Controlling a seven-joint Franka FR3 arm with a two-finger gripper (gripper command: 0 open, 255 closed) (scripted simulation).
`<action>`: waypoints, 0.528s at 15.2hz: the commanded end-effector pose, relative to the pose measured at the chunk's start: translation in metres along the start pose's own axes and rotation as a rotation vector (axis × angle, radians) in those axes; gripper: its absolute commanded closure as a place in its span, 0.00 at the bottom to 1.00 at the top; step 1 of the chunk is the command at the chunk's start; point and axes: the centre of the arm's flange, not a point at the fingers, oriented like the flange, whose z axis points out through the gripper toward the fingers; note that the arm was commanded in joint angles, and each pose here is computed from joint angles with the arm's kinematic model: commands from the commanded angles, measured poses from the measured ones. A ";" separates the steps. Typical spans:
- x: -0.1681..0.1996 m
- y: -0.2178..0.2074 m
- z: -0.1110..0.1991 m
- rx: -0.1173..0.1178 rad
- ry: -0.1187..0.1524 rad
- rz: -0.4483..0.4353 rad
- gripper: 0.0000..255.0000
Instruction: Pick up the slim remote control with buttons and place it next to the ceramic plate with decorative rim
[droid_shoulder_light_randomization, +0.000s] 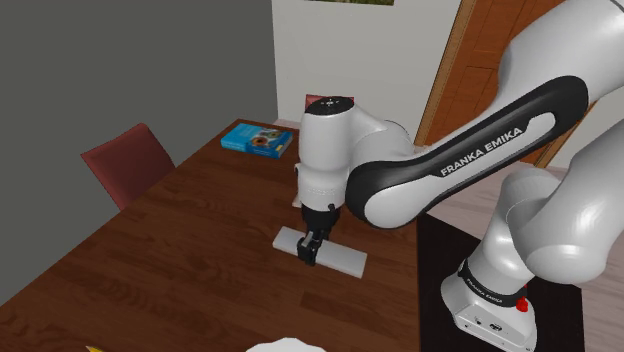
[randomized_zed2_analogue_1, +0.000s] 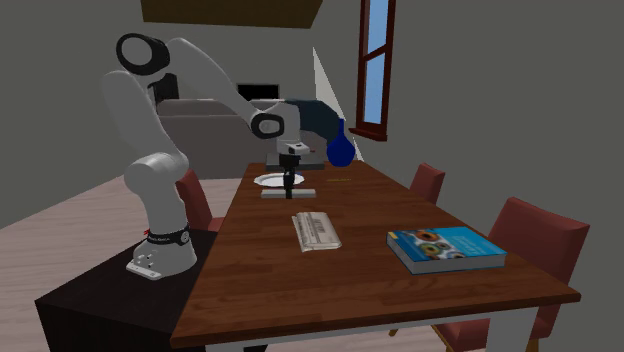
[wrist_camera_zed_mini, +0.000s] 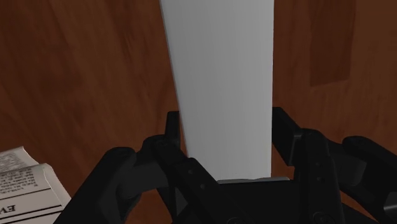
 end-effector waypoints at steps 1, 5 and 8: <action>0.000 0.000 0.009 0.000 0.001 0.000 1.00; 0.000 0.001 0.019 0.000 0.001 0.000 1.00; 0.000 0.001 0.019 0.000 0.001 0.000 1.00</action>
